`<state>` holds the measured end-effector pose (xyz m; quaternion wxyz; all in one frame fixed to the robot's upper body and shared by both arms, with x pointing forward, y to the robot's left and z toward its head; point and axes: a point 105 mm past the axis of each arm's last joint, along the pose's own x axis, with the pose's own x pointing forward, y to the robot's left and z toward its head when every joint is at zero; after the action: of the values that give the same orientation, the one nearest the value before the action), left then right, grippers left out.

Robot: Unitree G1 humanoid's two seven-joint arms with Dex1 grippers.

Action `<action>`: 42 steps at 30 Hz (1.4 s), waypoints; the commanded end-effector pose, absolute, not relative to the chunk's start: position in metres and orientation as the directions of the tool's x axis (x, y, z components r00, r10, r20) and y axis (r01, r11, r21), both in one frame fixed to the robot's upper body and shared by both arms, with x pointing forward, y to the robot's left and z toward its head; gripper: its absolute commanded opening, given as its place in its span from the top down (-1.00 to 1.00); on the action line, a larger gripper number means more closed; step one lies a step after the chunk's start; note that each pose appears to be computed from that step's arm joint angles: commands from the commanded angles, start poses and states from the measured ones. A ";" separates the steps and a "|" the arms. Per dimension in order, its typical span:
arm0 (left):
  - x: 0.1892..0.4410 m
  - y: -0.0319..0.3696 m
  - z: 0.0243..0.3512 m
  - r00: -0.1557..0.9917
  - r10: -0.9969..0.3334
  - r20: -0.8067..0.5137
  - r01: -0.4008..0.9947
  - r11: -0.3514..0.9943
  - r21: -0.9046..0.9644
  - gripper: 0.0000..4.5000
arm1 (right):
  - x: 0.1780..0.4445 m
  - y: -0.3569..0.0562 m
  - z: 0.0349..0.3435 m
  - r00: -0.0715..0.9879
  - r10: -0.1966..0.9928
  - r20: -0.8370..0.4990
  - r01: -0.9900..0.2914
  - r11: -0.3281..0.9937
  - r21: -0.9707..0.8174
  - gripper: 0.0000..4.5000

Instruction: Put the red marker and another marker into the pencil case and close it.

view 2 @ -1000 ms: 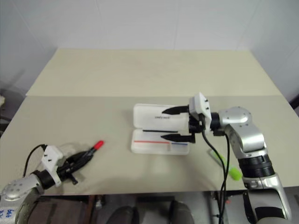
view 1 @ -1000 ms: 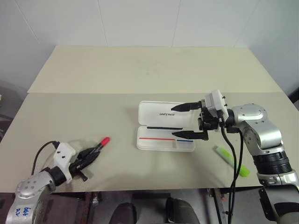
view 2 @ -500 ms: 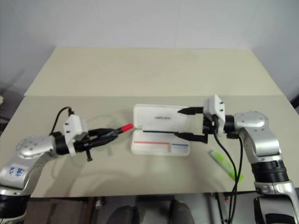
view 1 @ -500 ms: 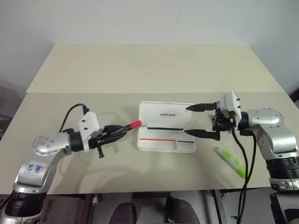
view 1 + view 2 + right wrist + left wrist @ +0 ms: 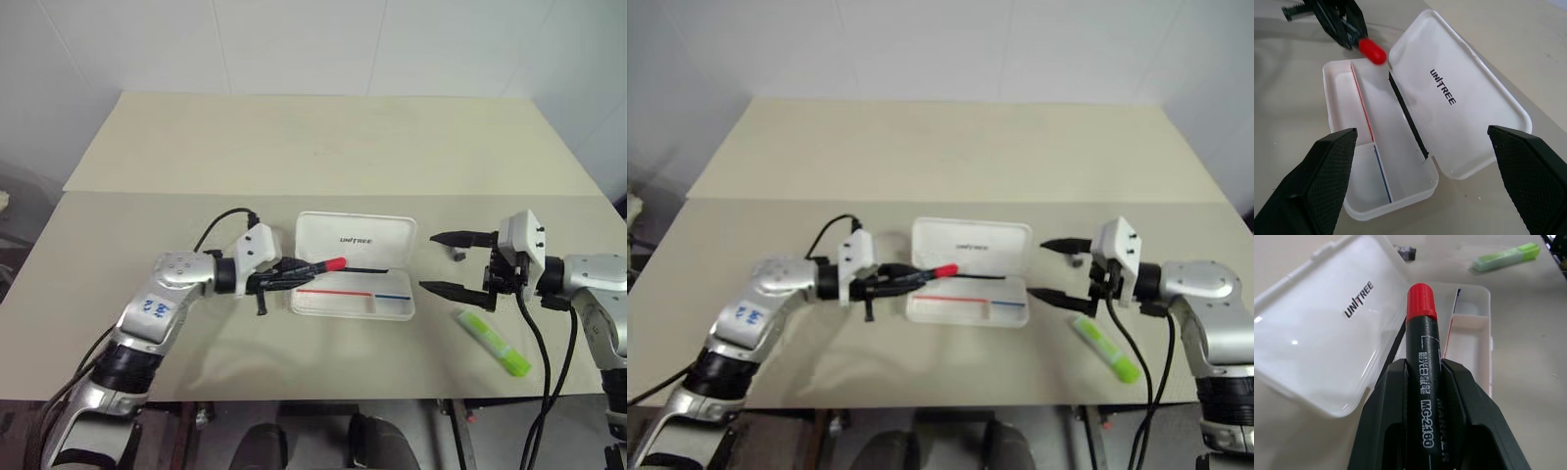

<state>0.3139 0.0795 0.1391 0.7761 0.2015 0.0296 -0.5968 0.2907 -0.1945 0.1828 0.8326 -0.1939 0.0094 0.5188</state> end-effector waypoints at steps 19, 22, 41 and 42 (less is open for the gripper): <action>0.327 0.034 0.132 0.169 -0.938 -0.302 0.929 0.049 0.368 0.72 | 0.268 -0.183 0.197 0.524 0.842 -0.125 -0.818 0.458 -0.348 -1.00; 0.328 0.030 0.130 0.158 -0.939 -0.304 0.927 0.035 0.374 0.72 | 0.267 -0.182 0.197 0.530 0.840 -0.118 -0.815 0.466 -0.344 -1.00; 0.324 0.015 0.162 0.134 -0.978 -0.157 0.918 0.063 0.391 -0.98 | 0.271 -0.175 0.190 0.534 0.840 -0.096 -0.818 0.484 -0.310 -1.00; 0.322 0.015 0.164 0.134 -0.979 -0.151 0.917 0.064 0.393 -0.98 | 0.272 -0.175 0.190 0.533 0.840 -0.097 -0.819 0.485 -0.306 -1.00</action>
<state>0.3263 0.0161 0.1477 0.7279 0.2063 -0.0478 -0.6522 0.2711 -0.1746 0.1838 0.8599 -0.1608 -0.0211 0.4841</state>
